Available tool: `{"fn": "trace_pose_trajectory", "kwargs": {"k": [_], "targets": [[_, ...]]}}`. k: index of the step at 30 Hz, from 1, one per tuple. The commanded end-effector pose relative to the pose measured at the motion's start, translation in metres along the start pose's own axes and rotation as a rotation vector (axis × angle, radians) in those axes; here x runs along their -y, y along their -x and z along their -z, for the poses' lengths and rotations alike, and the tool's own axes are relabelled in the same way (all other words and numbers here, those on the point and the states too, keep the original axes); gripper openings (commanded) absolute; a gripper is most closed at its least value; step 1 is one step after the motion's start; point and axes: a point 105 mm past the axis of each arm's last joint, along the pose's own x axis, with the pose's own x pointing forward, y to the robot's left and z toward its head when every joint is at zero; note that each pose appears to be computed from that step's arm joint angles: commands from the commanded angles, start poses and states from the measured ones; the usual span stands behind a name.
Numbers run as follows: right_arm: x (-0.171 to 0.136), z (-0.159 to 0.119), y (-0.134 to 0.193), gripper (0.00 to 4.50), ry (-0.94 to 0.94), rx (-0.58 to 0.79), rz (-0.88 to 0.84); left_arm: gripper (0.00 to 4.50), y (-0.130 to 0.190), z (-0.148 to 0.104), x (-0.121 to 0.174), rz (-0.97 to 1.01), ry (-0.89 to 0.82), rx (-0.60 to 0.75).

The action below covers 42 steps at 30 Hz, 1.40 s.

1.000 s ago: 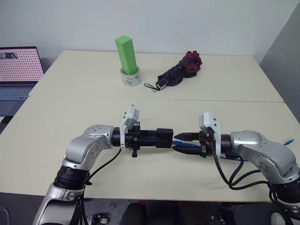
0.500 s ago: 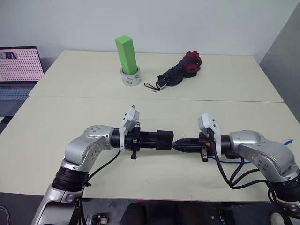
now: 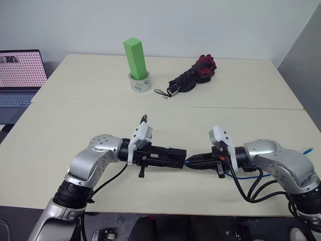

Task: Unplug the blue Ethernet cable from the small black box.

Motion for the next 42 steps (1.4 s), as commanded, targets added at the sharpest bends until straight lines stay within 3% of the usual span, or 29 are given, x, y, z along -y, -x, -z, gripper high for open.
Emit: {"fn": "trace_pose_trajectory", "kwargs": {"k": [1,5,8,14,16,18,22,26,31,34,42], "targets": [[0.007,-0.006,0.015,0.08,0.056,-0.009,0.054,0.78,0.007,0.012,-0.001,-0.019,-0.001,-0.057],[0.015,0.002,0.022,0.08,0.078,-0.044,0.101,0.78,0.011,0.015,-0.003,-0.036,-0.003,-0.070],[0.039,0.001,0.030,0.08,0.115,-0.025,0.236,0.78,0.014,0.016,-0.005,-0.057,-0.003,-0.073],[0.143,-0.008,0.068,0.08,0.176,0.065,0.876,0.78,0.016,0.016,-0.014,-0.132,-0.001,-0.048],[0.163,-0.001,0.080,0.79,0.135,0.060,1.003,0.78,0.016,0.017,-0.017,-0.161,-0.003,-0.041],[0.172,0.007,0.085,1.15,0.094,0.054,1.046,0.78,0.015,0.017,-0.020,-0.193,-0.008,-0.033],[0.171,0.011,0.085,2.20,0.090,0.050,1.028,0.78,0.018,0.017,-0.030,-0.286,-0.026,-0.016],[0.154,-0.004,0.090,3.16,0.152,0.066,0.962,0.78,0.031,0.015,-0.052,-0.472,-0.066,0.019],[0.076,-0.034,0.054,4.21,0.287,0.127,0.527,0.78,0.067,0.011,-0.095,-0.890,-0.140,0.076],[0.050,-0.043,0.036,4.21,0.319,0.148,0.414,0.78,0.094,0.014,-0.110,-1.108,-0.175,0.110],[0.043,-0.053,0.017,4.21,0.344,0.152,0.384,0.78,0.119,0.039,-0.121,-1.328,-0.094,0.165]]}}
